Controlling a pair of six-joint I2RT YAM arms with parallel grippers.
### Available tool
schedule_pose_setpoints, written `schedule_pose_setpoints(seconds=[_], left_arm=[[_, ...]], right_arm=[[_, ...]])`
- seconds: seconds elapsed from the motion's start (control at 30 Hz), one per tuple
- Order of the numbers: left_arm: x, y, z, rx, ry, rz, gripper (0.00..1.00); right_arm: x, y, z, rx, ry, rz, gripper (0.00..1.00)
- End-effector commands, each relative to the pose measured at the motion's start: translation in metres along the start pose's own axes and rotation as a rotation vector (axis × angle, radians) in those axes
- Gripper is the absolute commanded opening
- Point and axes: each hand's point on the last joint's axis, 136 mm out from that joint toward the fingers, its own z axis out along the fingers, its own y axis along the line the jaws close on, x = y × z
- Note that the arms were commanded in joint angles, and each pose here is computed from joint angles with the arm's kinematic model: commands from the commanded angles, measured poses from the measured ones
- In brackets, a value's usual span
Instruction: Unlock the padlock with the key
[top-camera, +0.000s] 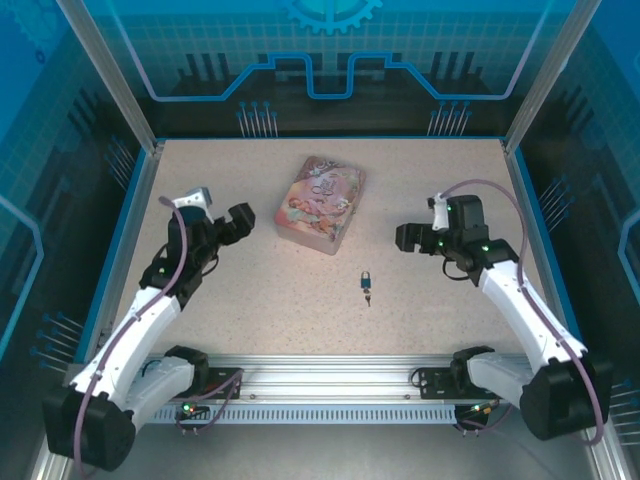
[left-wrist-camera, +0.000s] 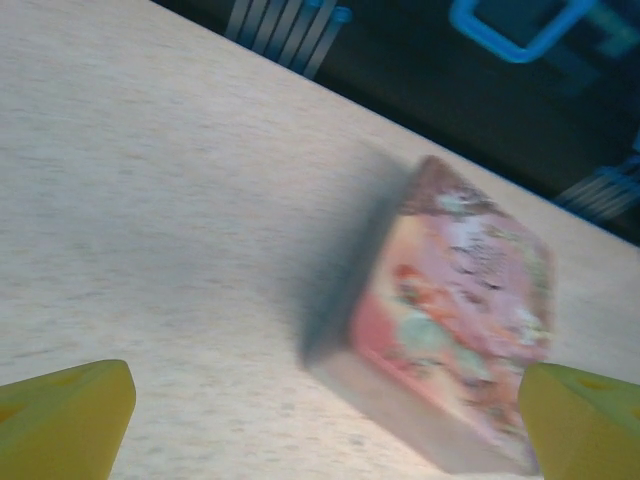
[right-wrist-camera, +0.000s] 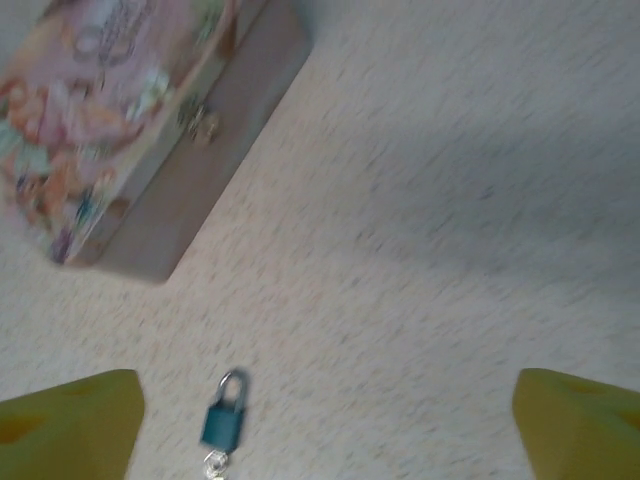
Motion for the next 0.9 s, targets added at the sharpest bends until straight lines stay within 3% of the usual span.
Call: schedule_pose_setpoints(seconds=[0.0, 0.2, 0.4, 0.6, 0.8, 0.87], left_arm=[[-0.008, 0.036, -0.001, -0.150, -0.128, 0.146, 0.99], [0.006, 0.070, 0.010, -0.258, -0.204, 0.272, 0.99], [0.027, 0.077, 0.032, -0.225, -0.150, 0.307, 0.99], [0.042, 0.073, 0.053, -0.134, -0.141, 0.341, 0.99], [0.038, 0.054, 0.075, -0.015, -0.209, 0.440, 0.99], [0.039, 0.054, 0.083, -0.004, -0.210, 0.472, 0.99]], right_arm=[[-0.016, -0.036, -0.002, 0.142, -0.132, -0.045, 1.00], [-0.010, -0.075, 0.027, 0.243, -0.254, -0.123, 1.00], [-0.010, -0.082, 0.057, 0.206, -0.368, -0.127, 1.00], [-0.014, -0.078, 0.061, 0.188, -0.483, -0.229, 1.00], [-0.006, -0.082, 0.087, 0.160, -0.477, -0.240, 1.00], [-0.007, -0.086, 0.100, 0.172, -0.376, -0.221, 1.00]])
